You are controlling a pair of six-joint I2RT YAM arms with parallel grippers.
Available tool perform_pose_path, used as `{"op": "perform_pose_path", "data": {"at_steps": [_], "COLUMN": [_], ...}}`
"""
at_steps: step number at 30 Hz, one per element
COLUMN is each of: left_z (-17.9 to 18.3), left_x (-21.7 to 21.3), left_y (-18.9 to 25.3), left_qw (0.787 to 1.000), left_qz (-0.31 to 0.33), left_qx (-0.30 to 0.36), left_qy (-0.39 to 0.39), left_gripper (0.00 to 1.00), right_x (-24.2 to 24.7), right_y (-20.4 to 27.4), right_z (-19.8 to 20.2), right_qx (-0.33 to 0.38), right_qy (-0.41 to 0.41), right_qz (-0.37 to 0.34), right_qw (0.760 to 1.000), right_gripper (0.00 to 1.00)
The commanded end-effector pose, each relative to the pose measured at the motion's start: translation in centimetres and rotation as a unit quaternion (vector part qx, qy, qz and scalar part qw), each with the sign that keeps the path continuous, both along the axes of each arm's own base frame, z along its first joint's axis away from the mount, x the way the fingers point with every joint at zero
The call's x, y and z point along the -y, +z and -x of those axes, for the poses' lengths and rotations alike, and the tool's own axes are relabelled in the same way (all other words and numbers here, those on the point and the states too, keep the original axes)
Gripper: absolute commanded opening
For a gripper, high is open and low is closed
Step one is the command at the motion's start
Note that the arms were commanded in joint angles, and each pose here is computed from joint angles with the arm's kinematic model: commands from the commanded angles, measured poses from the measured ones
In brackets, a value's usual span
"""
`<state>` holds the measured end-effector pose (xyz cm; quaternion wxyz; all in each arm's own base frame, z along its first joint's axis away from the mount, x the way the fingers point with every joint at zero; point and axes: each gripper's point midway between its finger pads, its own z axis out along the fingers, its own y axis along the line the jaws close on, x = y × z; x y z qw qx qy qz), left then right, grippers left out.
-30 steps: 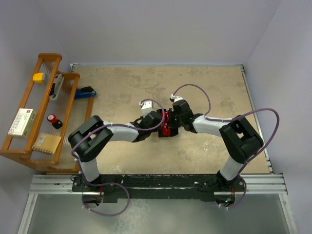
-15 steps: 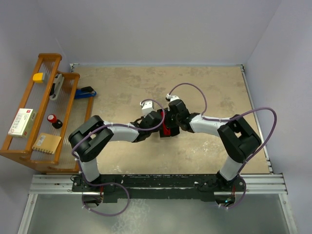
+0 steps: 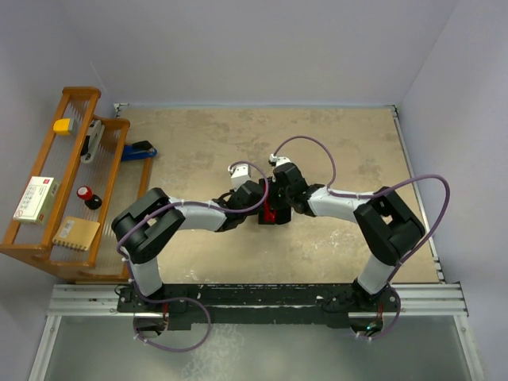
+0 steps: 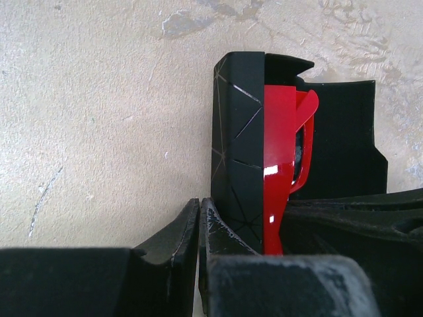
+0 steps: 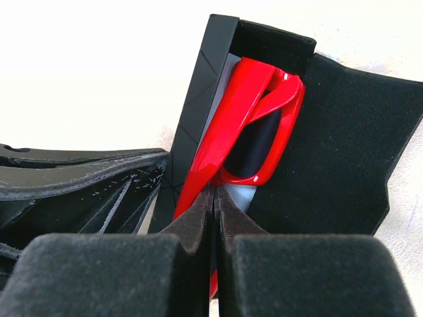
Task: Organize the sunglasses
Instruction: Adjust the sunglasses in the sunglasses case.
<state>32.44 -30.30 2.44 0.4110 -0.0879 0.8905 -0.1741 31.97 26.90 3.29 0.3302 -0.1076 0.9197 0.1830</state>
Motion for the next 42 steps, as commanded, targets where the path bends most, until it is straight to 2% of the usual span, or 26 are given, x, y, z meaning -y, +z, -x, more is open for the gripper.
{"op": "perform_pose_path", "data": {"at_steps": [1,7,14,42], "left_z": [0.0,0.1,0.1,0.0], "left_x": [0.9,0.7,0.9,0.9], "left_y": [0.5,0.4,0.5,0.7], "left_qw": [1.0,1.0,1.0,1.0], "left_qz": [0.016,0.015,0.019,0.014], "left_qx": [0.004,0.003,0.004,0.003], "left_qy": [-0.009,-0.009,-0.01,-0.012], "left_gripper": [0.0,0.0,0.0,0.0], "right_x": [0.3,2.6,3.2,0.8], "right_y": [1.0,1.9,3.2,0.2], "right_z": [-0.3,-0.5,-0.8,-0.8], "right_qx": [0.007,0.034,0.052,0.015], "right_qy": [-0.017,-0.048,-0.053,-0.027], "right_qz": [0.004,0.027,0.018,-0.018], "right_qw": [1.0,0.998,0.997,0.999], "right_gripper": [0.0,0.0,0.0,0.0]}}
